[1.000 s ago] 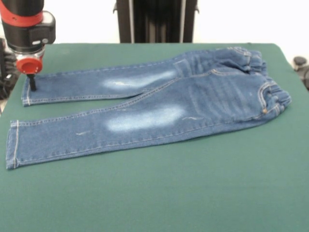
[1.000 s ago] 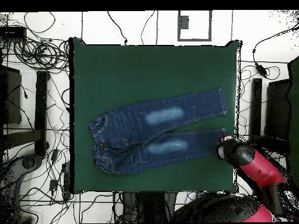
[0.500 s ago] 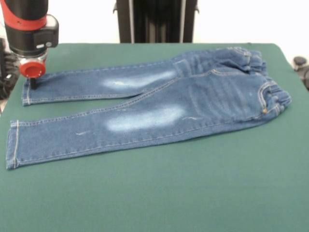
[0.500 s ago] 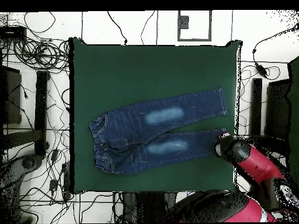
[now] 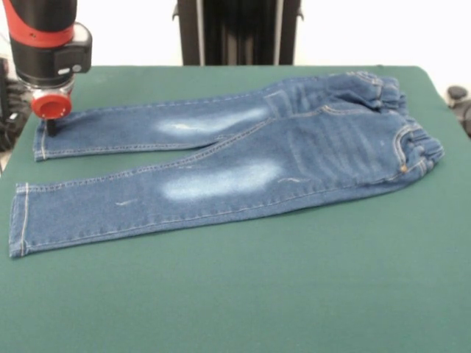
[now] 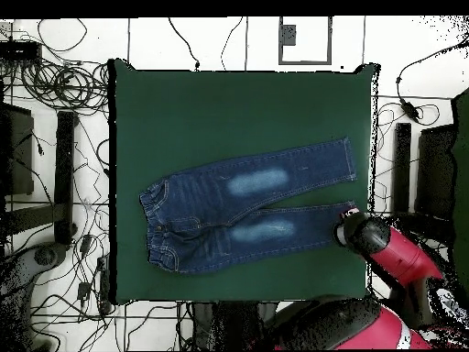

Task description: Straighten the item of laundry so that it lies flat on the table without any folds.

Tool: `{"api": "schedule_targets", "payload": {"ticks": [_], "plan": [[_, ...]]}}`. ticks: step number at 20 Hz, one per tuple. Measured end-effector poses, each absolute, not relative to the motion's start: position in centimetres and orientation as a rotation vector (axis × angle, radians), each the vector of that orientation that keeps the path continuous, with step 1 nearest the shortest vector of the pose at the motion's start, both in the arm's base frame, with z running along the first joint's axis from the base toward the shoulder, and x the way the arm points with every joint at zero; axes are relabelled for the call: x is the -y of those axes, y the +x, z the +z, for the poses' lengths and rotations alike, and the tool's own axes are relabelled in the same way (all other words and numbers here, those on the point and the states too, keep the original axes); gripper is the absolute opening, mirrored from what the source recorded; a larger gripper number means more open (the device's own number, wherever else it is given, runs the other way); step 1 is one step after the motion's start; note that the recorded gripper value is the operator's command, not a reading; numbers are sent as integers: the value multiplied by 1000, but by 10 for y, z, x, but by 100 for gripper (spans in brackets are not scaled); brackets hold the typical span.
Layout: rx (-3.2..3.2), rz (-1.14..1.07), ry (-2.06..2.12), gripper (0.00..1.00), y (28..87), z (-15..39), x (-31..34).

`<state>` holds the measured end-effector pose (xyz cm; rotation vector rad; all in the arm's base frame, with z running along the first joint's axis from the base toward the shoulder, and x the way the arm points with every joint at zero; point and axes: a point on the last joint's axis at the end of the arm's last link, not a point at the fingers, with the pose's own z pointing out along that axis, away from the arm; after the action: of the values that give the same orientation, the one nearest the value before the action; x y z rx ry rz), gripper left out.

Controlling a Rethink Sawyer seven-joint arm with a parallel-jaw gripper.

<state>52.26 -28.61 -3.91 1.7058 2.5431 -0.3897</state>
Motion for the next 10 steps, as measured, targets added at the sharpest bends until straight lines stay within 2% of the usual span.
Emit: {"api": "schedule_targets", "payload": {"ticks": [10], "plan": [[-2553, -400, 1686, 0, 522, -39, 286]]}}
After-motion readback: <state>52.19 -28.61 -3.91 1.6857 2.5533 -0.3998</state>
